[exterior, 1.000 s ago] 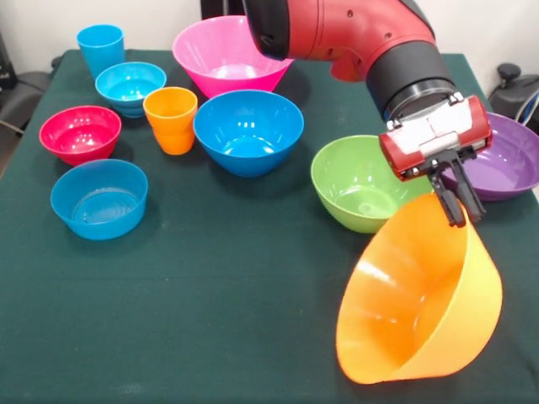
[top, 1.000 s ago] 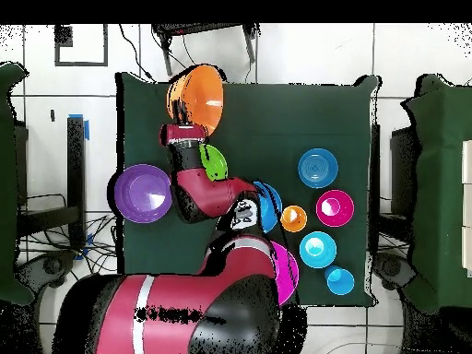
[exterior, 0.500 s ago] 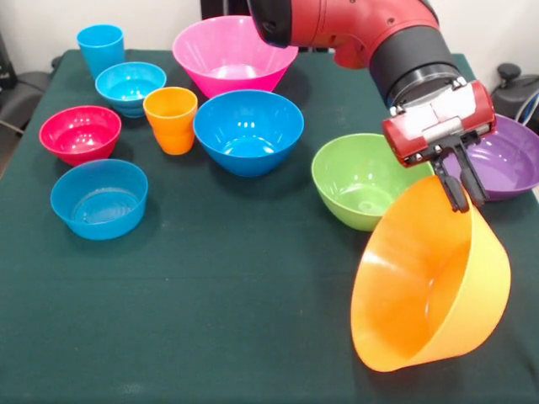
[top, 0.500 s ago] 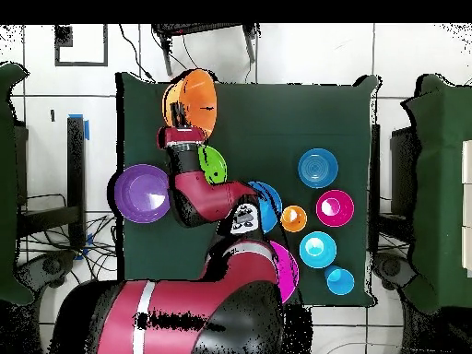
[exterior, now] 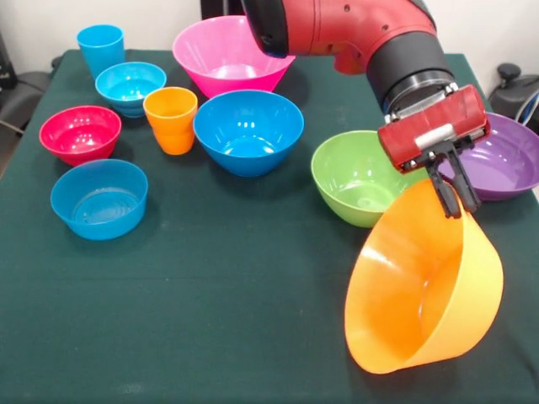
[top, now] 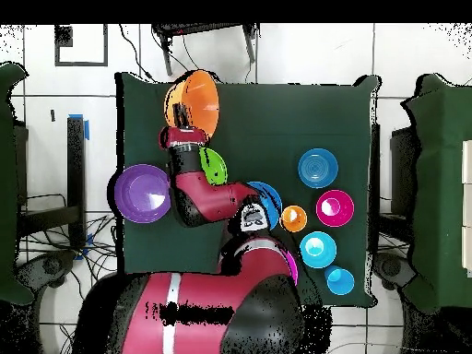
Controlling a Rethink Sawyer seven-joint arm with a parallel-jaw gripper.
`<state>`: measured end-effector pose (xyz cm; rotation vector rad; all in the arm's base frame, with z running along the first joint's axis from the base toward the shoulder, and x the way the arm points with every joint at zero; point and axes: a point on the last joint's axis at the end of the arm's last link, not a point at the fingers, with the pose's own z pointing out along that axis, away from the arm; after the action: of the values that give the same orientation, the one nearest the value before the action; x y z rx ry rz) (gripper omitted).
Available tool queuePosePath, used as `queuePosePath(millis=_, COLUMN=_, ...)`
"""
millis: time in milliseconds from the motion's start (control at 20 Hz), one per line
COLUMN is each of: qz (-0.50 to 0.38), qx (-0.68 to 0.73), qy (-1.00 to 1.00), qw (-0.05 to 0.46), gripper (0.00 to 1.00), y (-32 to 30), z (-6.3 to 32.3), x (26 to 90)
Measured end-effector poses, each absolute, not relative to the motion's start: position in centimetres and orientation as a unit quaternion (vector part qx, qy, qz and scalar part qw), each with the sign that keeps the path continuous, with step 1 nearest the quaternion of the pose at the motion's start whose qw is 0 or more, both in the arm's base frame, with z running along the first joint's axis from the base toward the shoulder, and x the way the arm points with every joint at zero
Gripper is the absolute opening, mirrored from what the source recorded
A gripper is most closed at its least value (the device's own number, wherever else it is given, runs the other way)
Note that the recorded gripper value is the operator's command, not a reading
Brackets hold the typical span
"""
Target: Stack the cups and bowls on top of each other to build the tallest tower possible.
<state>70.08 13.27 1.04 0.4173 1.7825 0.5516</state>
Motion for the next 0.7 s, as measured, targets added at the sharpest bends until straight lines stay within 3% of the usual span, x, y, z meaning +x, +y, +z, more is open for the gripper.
queuePosePath(millis=700, qz=0.336, qx=0.311, qy=0.694, qw=0.556, gripper=0.0, y=12.6, z=0.2, x=73.3)
